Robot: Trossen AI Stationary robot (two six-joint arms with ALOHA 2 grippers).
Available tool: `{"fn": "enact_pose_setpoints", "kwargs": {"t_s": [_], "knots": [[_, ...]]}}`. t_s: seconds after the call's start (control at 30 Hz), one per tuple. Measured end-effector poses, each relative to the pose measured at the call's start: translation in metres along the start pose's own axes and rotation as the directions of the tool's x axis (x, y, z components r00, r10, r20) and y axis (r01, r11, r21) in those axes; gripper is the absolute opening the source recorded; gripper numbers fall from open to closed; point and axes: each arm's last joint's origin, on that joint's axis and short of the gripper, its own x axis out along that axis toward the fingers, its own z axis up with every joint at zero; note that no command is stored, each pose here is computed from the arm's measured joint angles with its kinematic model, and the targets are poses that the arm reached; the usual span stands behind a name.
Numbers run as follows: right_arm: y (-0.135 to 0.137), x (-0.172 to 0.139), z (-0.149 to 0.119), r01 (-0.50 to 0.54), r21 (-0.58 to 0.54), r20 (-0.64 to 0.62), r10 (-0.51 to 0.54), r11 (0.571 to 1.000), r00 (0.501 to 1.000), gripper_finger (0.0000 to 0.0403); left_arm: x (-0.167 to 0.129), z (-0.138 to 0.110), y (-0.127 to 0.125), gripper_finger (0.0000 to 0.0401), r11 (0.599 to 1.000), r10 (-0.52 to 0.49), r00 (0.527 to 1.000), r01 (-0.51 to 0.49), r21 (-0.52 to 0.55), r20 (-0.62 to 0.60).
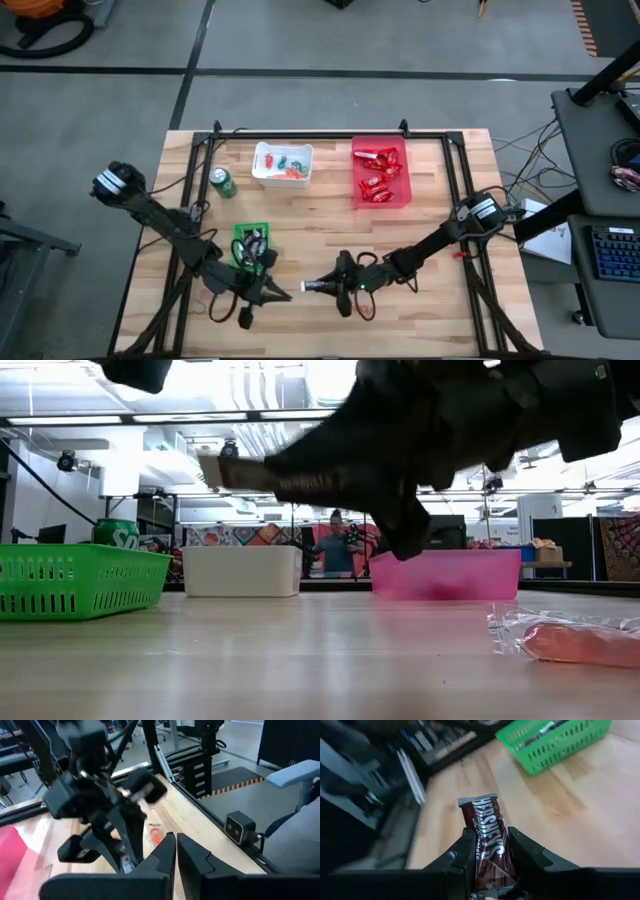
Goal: Organize candy in baskets
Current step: Put the brown chocolate into the green basket
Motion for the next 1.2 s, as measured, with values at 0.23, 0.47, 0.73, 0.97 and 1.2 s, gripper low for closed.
{"fn": "enact_pose_setpoints", "kwargs": {"t_s": [0.23,0.47,0.73,0.97,1.2], "knots": [[0.010,0.000,0.011,-0.150,0.158,0.059,0.143,0.976,0.988,0.0087,0.007,-0.007,-0.004,0.0057,0.998,-0.001,0.998,0.005,0.061,-0.063],[0.017,0.003,0.018,-0.181,0.193,0.082,0.168,0.964,0.982,0.0087,0.023,-0.009,-0.005,0.0167,0.972,0.187,0.976,-0.167,0.165,-0.113],[0.023,0.005,0.023,-0.196,0.193,0.100,0.180,0.961,0.979,0.0088,0.042,-0.012,-0.014,0.0205,0.962,0.186,0.973,-0.152,0.228,-0.137],[0.023,0.006,0.023,-0.189,0.185,0.090,0.175,0.964,0.981,0.0106,0.053,-0.011,-0.018,0.0081,0.932,0.267,0.947,-0.206,0.298,-0.179],[0.023,0.006,0.024,-0.187,0.180,0.091,0.173,0.966,0.981,0.0138,0.052,-0.007,-0.018,0.0015,0.934,0.278,0.943,-0.222,0.279,-0.183]]}}
